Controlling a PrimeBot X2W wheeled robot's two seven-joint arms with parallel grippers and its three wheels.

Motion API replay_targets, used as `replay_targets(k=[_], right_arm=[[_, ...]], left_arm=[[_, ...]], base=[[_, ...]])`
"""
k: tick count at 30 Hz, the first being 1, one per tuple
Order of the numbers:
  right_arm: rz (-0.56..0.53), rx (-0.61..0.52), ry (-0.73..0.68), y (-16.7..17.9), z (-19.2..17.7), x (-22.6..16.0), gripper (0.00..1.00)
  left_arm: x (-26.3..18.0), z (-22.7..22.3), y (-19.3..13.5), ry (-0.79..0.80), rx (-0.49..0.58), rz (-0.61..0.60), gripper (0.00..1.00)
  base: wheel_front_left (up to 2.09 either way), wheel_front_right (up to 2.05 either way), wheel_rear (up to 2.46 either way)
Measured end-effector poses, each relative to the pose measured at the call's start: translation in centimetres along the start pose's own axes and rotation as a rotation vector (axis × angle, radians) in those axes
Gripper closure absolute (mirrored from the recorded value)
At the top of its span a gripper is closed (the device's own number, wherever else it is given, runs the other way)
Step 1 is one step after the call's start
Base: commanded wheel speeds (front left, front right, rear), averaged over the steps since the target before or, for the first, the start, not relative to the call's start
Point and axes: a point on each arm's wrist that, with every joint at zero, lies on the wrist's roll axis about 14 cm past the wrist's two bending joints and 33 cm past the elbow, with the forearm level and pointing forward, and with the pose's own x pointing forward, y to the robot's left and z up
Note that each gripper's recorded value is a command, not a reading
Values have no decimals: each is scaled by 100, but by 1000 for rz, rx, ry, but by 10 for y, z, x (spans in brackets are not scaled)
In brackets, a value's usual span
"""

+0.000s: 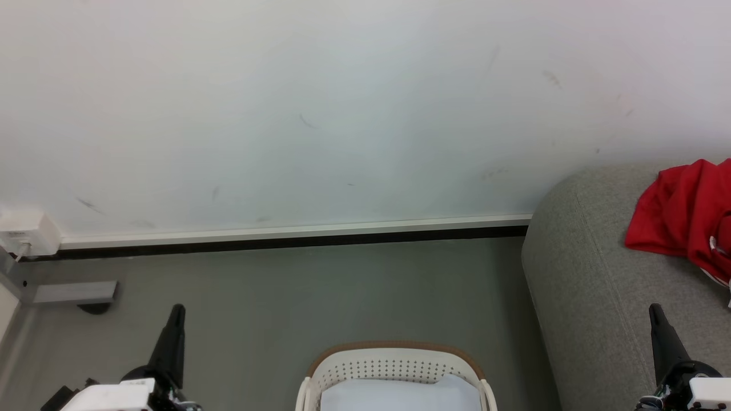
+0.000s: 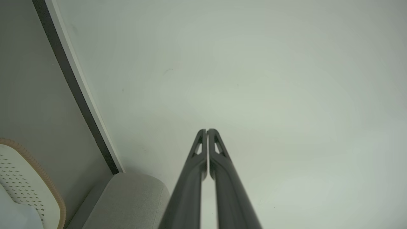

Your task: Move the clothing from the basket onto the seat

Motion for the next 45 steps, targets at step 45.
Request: replay_targets(k=[45], right_arm=[[0, 1, -1, 0, 0, 0, 100]], left_arm=[[0, 0, 0, 0, 0, 0, 100]], base=[[0, 0, 0]])
